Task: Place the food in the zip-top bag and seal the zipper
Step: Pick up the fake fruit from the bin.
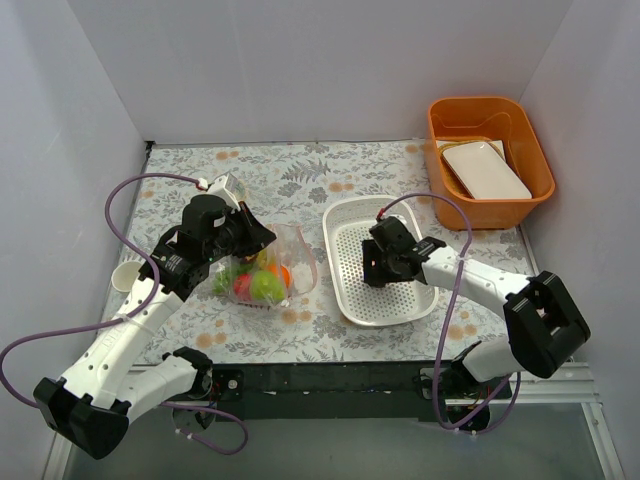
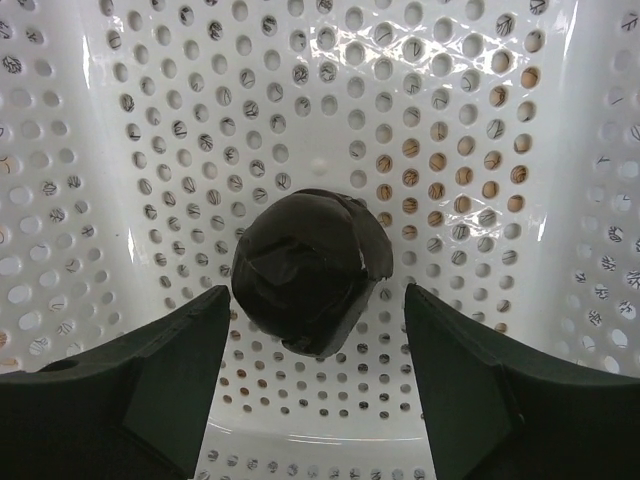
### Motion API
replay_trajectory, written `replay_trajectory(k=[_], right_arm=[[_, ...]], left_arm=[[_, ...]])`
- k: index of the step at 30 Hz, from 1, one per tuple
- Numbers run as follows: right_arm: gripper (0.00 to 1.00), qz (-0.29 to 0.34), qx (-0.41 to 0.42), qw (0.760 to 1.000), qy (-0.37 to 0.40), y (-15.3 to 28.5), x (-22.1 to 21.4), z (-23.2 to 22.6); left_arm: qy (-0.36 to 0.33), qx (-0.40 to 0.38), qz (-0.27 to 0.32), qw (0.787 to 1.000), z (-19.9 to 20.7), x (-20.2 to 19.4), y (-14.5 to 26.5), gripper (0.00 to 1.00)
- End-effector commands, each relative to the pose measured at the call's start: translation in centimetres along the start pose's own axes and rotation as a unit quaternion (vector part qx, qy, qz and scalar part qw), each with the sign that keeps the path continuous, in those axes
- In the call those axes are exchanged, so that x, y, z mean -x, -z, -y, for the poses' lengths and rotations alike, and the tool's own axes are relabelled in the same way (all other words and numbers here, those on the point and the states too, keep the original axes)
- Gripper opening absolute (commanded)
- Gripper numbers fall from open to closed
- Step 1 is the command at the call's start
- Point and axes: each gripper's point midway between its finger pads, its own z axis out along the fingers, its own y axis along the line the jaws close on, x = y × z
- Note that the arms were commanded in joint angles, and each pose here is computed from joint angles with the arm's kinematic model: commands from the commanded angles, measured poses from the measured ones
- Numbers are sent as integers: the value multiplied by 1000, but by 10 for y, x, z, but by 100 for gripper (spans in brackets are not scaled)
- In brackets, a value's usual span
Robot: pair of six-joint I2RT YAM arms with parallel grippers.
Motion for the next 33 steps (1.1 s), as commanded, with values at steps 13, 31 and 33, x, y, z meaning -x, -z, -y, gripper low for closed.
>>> replay_trajectory(k=[13,31,33], right_arm=[[56,13,14,1000,-3,-9,10,-9],[43,103,126,987,-10,49,42,-38],[43,121,146,982,-17,62,51,-44]], left_arm=[[-12,-3,8,1000,4,6,7,0],[-11,-15,8,1000,11,10,-6,0],[-14,-17,4,1000,12,10,-9,0]])
